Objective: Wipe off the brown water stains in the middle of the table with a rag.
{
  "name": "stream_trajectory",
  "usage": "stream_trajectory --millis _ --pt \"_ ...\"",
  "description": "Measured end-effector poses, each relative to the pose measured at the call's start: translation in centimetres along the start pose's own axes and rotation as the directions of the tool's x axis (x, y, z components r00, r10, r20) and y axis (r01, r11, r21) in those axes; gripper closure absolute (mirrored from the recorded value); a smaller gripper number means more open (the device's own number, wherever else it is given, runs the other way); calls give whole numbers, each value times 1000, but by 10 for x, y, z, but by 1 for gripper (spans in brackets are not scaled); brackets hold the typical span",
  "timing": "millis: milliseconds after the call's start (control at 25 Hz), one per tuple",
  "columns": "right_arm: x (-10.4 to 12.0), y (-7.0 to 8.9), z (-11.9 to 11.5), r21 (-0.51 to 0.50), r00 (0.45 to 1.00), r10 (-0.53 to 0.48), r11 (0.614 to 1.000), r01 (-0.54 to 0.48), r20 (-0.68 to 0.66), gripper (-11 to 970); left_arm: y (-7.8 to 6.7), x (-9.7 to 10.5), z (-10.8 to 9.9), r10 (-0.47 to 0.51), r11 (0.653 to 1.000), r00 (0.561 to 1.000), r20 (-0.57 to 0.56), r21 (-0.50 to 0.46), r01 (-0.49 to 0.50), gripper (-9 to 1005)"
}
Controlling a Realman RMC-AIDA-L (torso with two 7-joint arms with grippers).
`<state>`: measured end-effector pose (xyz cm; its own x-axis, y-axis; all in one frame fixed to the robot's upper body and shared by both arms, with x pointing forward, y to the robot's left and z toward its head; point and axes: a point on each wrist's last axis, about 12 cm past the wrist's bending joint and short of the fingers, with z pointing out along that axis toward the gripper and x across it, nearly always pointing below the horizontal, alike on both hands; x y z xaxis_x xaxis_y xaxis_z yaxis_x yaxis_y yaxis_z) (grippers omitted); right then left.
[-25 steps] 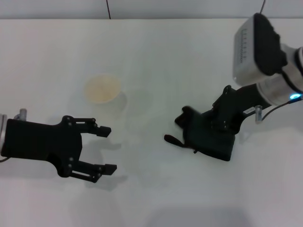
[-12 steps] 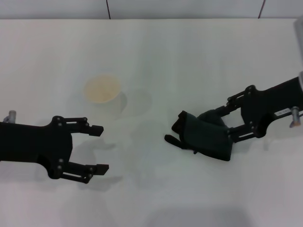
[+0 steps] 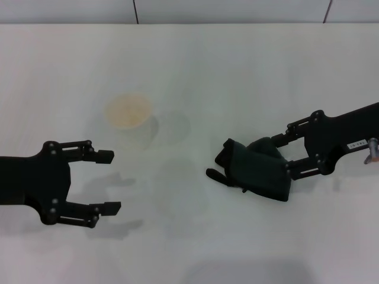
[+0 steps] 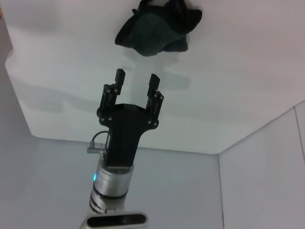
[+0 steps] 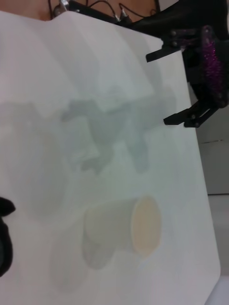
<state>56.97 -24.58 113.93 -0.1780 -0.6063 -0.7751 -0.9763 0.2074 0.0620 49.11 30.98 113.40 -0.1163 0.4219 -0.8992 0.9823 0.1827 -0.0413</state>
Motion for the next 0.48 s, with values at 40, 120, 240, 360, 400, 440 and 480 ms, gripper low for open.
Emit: stream_trajectory --millis 40,120,240,360,400,440,480 --pt "-1 0 1 -2 1000 -1 1000 1 3 373 0 0 0 0 1000 1000 -1 0 0 117" --pt "-3 1 2 -8 1000 -5 1000 5 14 373 -1 1 0 -4 1000 1000 -5 0 4 117" --pt "-5 1 1 -12 1000 -11 1000 11 25 373 -2 3 -1 -10 1000 1000 -9 0 10 117" --pt "-5 2 0 -20 1000 -10 1000 10 26 373 -2 4 -1 -14 1000 1000 -13 -1 14 117" --pt "-6 3 0 -25 1000 -9 1000 9 26 373 -3 5 0 -15 1000 1000 -15 -1 15 117" --pt "-6 3 0 -28 1000 -9 1000 9 27 373 -3 5 0 -16 1000 1000 -16 0 16 117" --pt "-7 3 1 -32 1000 -10 999 11 27 373 -3 5 0 -17 1000 1000 -17 0 17 117"
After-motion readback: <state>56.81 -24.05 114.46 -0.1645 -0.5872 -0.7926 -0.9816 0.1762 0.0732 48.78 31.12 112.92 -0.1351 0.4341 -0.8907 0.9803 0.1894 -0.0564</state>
